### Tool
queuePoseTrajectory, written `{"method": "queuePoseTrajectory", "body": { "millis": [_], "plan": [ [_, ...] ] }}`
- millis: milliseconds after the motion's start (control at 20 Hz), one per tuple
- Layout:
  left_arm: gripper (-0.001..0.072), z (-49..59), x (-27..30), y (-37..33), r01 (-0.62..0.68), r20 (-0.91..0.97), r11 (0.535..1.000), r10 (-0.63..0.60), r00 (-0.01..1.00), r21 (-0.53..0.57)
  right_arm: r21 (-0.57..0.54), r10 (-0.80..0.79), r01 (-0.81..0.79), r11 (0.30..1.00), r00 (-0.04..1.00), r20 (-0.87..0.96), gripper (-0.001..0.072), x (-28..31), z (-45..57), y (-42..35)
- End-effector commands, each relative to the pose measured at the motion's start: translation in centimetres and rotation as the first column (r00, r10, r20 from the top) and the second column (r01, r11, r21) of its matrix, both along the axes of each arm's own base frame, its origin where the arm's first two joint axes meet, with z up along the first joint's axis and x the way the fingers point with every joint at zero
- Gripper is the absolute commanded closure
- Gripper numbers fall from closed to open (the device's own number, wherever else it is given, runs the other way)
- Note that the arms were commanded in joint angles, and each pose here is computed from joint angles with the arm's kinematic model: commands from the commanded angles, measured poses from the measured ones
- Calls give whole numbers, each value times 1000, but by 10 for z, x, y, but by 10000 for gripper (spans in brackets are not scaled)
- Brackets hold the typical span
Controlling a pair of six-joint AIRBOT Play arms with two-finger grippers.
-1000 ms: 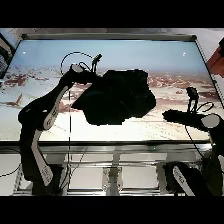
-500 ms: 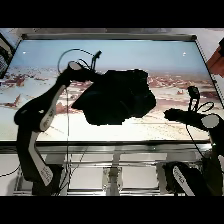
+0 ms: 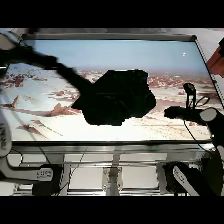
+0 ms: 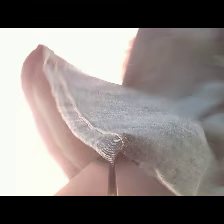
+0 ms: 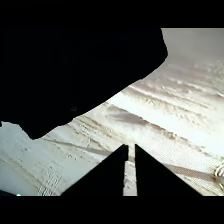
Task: Fold the clothes and pants, and hang the long-sleeved shirts on hangers.
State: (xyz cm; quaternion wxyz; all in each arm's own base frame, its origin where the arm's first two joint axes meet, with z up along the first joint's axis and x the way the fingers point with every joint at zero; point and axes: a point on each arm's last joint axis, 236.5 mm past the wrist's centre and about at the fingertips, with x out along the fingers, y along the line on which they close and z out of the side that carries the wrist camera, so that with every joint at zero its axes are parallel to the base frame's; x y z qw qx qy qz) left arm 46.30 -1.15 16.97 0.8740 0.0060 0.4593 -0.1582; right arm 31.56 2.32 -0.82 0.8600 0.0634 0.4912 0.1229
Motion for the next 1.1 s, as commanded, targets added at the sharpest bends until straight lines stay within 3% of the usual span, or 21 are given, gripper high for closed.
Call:
{"method": "queuePoseTrajectory", "body": {
  "millis": [0, 100, 150, 300, 850, 1050],
  "plan": [
    [688, 39, -54, 117, -306, 37, 932, 305, 952, 194, 49, 112, -108, 993, 989, -95, 503, 10, -14, 12],
    [688, 44, -71, 143, -379, 29, 905, 381, 924, 194, 88, 181, -170, 982, 974, -138, 354, 20, -18, 18],
    [688, 41, -80, 156, -421, 7, 886, 428, 904, 196, 91, 209, -197, 976, 967, -150, 317, 27, -20, 18],
    [688, 30, -98, 178, -487, -53, 845, 509, 859, 221, 100, 274, -260, 960, 947, -166, 317, 45, -26, 17],
    [687, -8, -116, 183, -476, -173, 838, 528, 832, 268, 8, 284, -285, 959, 953, -103, 317, 113, -68, -4],
    [687, -8, -116, 183, -476, -173, 838, 528, 832, 268, 9, 404, -406, 914, 908, -113, 324, 109, -86, 25]
  ]
}}
